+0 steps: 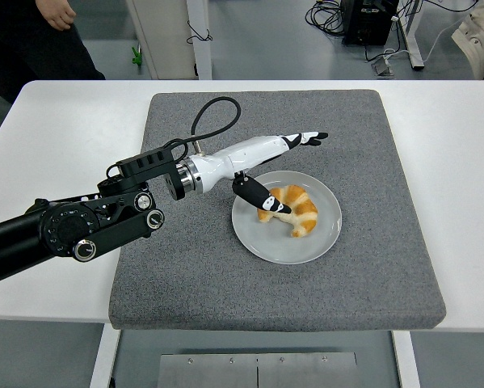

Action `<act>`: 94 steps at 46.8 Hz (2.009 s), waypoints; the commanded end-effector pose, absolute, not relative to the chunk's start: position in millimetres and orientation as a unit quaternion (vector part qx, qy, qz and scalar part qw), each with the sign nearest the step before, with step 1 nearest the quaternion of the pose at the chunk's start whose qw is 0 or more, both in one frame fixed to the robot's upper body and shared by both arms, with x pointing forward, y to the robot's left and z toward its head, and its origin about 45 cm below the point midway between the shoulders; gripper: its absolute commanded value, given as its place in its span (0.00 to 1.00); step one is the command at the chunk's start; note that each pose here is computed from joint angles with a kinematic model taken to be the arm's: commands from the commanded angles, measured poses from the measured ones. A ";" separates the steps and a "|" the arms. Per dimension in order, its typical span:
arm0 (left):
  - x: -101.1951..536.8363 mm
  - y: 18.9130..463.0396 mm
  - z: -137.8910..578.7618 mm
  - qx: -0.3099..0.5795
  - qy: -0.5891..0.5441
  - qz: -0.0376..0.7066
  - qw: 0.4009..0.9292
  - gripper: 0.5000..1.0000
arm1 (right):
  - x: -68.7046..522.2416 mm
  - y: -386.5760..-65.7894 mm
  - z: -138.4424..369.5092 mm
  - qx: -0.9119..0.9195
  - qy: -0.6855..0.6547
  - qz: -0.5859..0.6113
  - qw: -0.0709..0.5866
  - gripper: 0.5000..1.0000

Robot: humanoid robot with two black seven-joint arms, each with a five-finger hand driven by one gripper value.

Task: Place the bread on the plate

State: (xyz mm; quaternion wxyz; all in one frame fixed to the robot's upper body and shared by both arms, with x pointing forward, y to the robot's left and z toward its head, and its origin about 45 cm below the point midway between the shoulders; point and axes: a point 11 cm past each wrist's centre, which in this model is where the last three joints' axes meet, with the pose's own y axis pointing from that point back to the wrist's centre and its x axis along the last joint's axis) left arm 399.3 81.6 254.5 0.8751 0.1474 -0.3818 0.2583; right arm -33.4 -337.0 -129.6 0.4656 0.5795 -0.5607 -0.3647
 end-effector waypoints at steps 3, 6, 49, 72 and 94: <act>410.3 88.0 272.3 0.118 -0.350 0.300 0.880 0.93 | -33.9 -337.0 -129.6 0.579 -0.561 -0.365 0.466 1.00; 415.3 92.9 280.1 0.107 -0.340 0.317 0.879 0.93 | -33.0 -337.0 -129.6 0.580 -0.561 -0.364 0.465 1.00; 463.1 193.0 327.2 0.040 -0.224 0.523 0.821 0.93 | -33.0 -336.9 -129.6 0.580 -0.561 -0.365 0.465 1.00; 473.3 238.1 329.5 0.022 -0.163 0.601 0.782 0.93 | -33.9 -337.0 -129.6 0.579 -0.561 -0.365 0.466 1.00; 485.2 268.9 319.5 0.005 -0.099 0.652 0.752 0.93 | -33.9 -336.9 -129.6 0.580 -0.560 -0.365 0.465 1.00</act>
